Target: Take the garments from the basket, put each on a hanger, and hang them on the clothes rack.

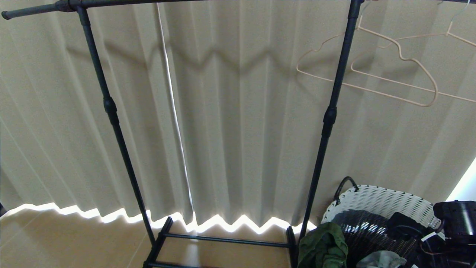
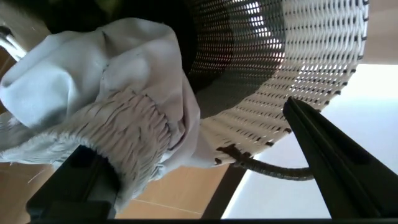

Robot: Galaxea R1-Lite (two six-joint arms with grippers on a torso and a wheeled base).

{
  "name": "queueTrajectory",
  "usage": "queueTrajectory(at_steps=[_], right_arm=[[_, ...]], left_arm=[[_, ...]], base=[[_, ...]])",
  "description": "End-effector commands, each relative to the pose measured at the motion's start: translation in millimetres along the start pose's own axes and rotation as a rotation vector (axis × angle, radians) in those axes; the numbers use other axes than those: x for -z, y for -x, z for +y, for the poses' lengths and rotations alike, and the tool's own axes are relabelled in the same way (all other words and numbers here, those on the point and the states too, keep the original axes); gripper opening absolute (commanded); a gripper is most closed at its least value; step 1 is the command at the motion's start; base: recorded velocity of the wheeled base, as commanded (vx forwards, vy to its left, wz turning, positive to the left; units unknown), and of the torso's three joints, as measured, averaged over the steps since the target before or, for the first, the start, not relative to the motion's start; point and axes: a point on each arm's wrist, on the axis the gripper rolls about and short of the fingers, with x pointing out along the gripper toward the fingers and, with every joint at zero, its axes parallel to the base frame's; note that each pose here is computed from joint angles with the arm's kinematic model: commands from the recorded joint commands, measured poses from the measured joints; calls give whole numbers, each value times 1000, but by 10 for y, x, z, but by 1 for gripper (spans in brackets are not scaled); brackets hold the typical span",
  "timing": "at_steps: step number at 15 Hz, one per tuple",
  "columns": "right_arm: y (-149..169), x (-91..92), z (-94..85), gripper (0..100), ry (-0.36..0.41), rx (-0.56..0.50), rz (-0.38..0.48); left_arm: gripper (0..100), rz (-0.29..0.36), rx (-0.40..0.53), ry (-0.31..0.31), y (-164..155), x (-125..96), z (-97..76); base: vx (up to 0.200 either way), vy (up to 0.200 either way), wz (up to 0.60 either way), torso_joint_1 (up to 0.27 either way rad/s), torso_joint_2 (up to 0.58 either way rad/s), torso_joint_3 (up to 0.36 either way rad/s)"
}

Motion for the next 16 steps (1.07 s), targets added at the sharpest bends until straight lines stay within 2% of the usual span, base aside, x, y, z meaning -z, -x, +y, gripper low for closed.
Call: queueTrajectory(at_steps=[1, 2, 7, 9, 11, 15, 16], right_arm=[[-12, 10, 10, 100, 1, -6, 7], [-3, 15, 13, 0, 1, -6, 5], [67, 23, 5, 0, -10, 44, -50], [215, 88, 34, 0, -21, 79, -93], [484, 141, 31, 0, -41, 151, -190], [830, 182, 0, 0, -101, 274, -347], [944, 191, -22, 0, -141, 318, -404]], left_arm=[[100, 1, 0, 2, -1, -1, 0], [100, 1, 0, 2, -1, -1, 0], [100, 1, -2, 2, -1, -1, 0], [100, 1, 0, 2, -1, -1, 0], [100, 1, 0, 4, -1, -1, 0], [100, 1, 0, 1, -1, -1, 0], [100, 1, 0, 1, -1, -1, 0]], base=[[0, 0, 0, 0, 0, 0], [0, 0, 0, 0, 0, 0], [0, 0, 0, 0, 0, 0], [0, 0, 0, 0, 0, 0], [0, 0, 0, 0, 0, 0], [0, 0, 0, 0, 0, 0], [0, 0, 0, 0, 0, 0]])
